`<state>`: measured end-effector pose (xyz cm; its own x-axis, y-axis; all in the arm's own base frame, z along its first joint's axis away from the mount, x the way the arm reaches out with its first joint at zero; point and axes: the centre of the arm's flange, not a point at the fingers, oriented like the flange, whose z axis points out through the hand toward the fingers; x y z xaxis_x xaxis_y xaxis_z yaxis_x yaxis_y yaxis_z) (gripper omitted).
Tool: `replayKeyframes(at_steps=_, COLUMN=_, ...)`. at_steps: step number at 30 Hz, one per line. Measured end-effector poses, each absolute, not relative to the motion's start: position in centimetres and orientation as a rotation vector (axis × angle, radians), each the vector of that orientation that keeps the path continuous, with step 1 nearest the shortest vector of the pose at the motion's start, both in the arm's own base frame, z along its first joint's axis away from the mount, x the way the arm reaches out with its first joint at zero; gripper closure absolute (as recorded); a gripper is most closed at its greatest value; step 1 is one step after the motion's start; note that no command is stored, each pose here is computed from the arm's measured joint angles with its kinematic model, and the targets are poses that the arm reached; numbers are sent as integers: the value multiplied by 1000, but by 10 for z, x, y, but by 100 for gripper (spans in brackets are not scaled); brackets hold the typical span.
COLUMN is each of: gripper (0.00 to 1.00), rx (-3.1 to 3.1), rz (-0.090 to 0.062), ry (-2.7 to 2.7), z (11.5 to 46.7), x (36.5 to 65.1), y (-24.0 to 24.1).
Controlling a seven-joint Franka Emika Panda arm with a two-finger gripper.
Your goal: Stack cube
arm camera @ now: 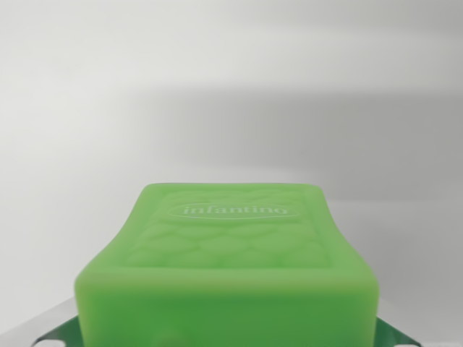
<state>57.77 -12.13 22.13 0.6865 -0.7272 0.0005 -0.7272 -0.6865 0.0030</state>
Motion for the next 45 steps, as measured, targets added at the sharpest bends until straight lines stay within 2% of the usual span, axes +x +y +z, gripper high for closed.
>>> replayKeyframes(at_steps=16, gripper=100, rx=2826, rz=6, ry=-1365, z=239, x=555, y=-133)
replayKeyframes(at_steps=45, gripper=100, rx=2706, rz=6, ry=-1593, z=272, x=511, y=-156)
